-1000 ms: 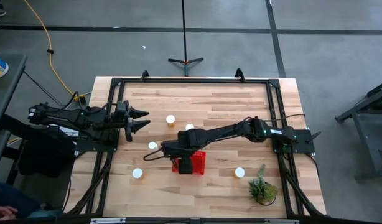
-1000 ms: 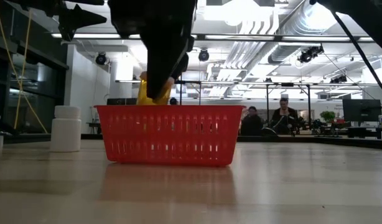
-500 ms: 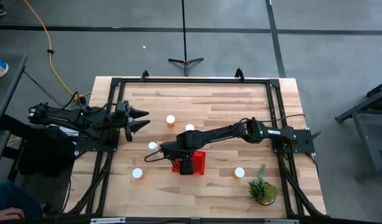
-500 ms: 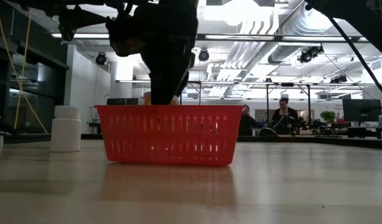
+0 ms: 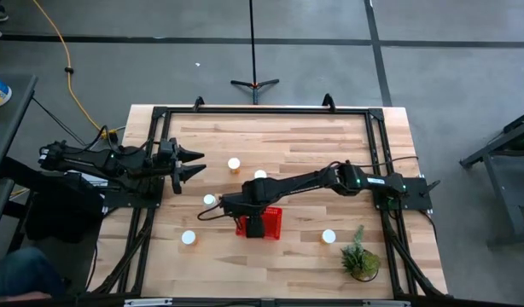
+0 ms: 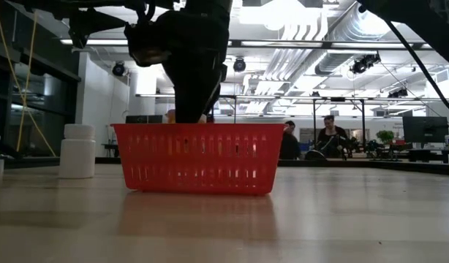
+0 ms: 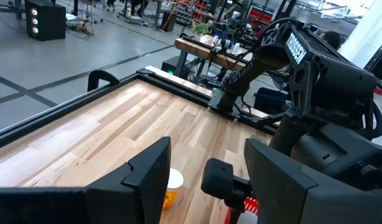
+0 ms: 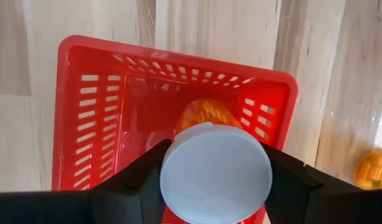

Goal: Pick and place pill bottles into a basket
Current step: Put the orange pill bottle into the red bin

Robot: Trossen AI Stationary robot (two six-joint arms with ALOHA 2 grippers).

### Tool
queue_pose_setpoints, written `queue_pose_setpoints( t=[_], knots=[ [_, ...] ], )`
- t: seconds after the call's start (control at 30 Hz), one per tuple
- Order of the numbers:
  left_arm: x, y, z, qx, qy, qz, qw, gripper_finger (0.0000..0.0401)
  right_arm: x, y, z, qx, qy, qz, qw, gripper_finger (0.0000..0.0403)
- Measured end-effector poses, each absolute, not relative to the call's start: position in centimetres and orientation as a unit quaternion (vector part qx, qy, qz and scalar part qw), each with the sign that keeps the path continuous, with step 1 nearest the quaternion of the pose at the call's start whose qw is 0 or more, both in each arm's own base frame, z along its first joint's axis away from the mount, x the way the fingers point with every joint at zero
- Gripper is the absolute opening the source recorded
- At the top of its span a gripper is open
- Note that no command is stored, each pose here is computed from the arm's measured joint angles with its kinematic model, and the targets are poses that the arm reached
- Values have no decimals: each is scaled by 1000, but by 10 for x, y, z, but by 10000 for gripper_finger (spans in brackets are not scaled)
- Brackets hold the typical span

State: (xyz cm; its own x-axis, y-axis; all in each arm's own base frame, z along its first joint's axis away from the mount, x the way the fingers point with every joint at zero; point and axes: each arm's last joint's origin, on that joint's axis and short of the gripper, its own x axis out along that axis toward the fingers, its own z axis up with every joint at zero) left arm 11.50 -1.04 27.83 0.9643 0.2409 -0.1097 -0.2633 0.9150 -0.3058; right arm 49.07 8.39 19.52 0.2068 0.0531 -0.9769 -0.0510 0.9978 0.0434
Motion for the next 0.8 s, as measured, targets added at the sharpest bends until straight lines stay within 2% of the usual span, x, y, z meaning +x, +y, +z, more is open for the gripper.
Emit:
queue_pose_setpoints(
  t=[0.47,0.8],
  knots=[
    [115,-10,278,-161,35,129,978,239,489,83,195,0,637,27,771,227],
    [115,-10,278,-161,35,128,978,239,487,83,195,0,646,29,763,228]
  ],
)
